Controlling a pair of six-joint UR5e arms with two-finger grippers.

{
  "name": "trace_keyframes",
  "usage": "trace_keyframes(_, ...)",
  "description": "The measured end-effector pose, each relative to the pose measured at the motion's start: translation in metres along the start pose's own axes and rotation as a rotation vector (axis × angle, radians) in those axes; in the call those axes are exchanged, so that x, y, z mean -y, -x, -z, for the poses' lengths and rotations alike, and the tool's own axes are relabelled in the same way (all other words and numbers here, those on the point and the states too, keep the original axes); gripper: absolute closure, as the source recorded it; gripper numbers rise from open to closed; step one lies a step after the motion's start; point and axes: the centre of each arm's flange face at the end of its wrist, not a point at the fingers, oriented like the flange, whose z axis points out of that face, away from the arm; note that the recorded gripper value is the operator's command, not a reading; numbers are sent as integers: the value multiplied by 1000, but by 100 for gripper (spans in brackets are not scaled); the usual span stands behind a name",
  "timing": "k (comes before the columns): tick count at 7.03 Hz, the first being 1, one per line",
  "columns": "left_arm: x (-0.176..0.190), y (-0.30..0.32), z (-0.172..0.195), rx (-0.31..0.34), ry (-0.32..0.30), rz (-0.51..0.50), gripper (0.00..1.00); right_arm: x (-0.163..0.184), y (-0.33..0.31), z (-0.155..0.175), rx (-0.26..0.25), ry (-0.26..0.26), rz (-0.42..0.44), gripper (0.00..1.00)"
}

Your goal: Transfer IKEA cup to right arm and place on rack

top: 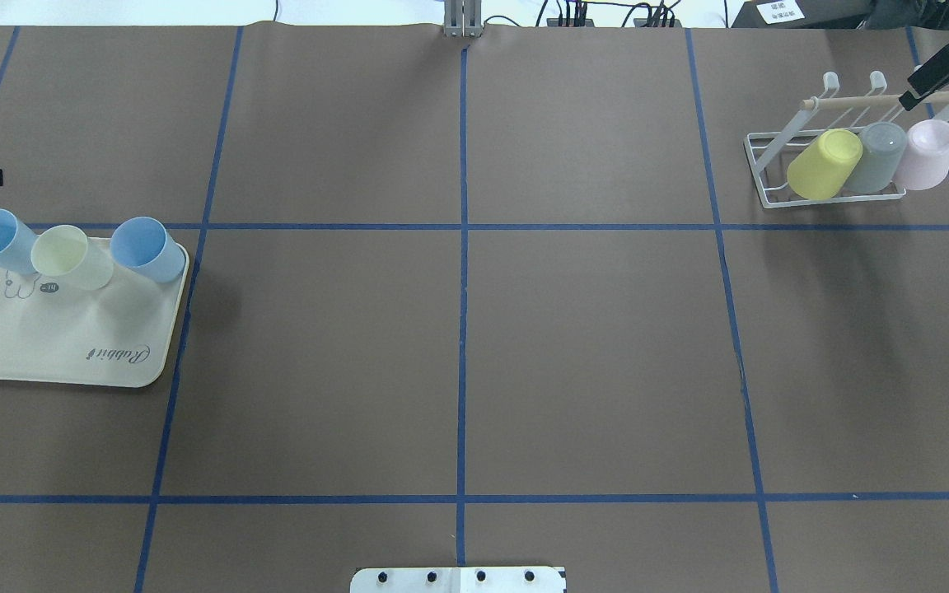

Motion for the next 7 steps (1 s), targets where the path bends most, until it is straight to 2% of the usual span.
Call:
trace_keyframes(1, -4, 42, -12, 48, 26, -27, 0, -2, -1, -1, 2, 1, -1, 0)
trace_keyframes(3, -6, 82, -39, 95, 77, -27, 0, -5, 0, -3, 26, 2, -3, 0)
trace_keyframes(6, -11, 70, -73, 96, 134, -48, 3, -5, 1, -3, 40, 3, -3, 0)
trace_keyframes(7, -15, 64, -81, 95, 148, -60, 47, -5, 1, -3, 40, 3, -4, 0)
